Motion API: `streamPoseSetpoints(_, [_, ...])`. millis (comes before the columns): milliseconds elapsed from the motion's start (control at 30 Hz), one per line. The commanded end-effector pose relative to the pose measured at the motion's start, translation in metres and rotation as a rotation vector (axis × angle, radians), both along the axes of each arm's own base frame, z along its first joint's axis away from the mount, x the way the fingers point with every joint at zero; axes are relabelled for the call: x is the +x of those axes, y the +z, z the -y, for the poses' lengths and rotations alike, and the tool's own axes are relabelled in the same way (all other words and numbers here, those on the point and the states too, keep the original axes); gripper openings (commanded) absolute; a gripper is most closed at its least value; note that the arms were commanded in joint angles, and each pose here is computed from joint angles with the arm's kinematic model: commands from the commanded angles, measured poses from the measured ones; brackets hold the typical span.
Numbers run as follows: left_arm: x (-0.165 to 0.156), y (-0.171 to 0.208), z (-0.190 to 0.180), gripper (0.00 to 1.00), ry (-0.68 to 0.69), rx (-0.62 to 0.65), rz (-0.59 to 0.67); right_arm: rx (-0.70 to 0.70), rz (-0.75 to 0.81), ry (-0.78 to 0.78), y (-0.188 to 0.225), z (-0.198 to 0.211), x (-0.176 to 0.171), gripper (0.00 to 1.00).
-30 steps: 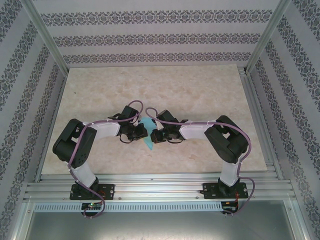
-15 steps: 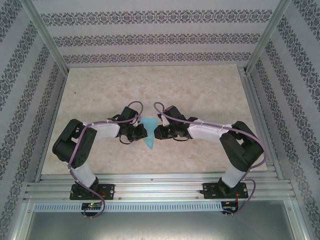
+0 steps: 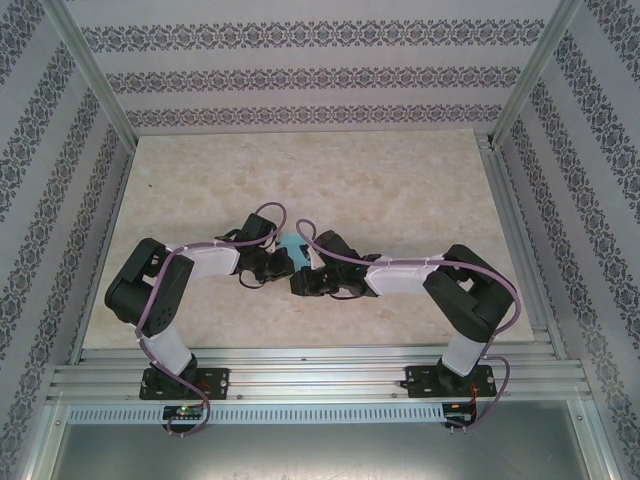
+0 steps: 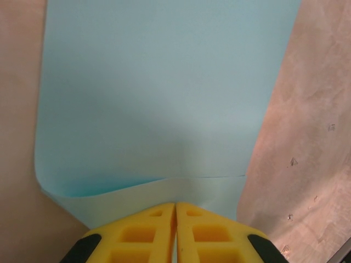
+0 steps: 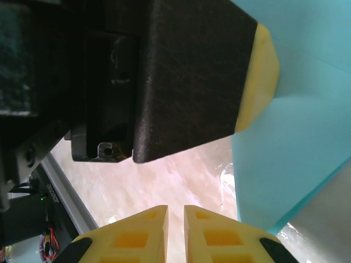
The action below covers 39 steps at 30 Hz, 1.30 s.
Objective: Fold a paper plane with a square sheet of paper (fold left side to right side)
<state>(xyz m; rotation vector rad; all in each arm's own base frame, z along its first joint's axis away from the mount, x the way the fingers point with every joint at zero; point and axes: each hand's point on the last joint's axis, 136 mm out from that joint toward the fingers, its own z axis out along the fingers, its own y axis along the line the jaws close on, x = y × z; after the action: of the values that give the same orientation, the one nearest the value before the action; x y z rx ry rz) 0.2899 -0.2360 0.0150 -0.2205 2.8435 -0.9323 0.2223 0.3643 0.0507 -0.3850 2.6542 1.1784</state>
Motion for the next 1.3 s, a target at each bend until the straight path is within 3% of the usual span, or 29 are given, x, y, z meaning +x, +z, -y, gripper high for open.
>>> streamPoseSetpoints(0, [-0.017, -0.028, -0.016, 0.10, -0.002, 0.098, -0.061, 0.024, 0.002, 0.003, 0.001, -0.009, 0.005, 0.15])
streamPoseSetpoints(867, [-0.015, -0.029, -0.016, 0.09, -0.007, 0.106, -0.059, -0.043, -0.059, 0.023, -0.034, 0.000, -0.004, 0.15])
streamPoseSetpoints(1267, [-0.016, -0.028, -0.015, 0.09, -0.006, 0.104, -0.059, 0.059, 0.056, -0.014, 0.036, 0.004, 0.017, 0.20])
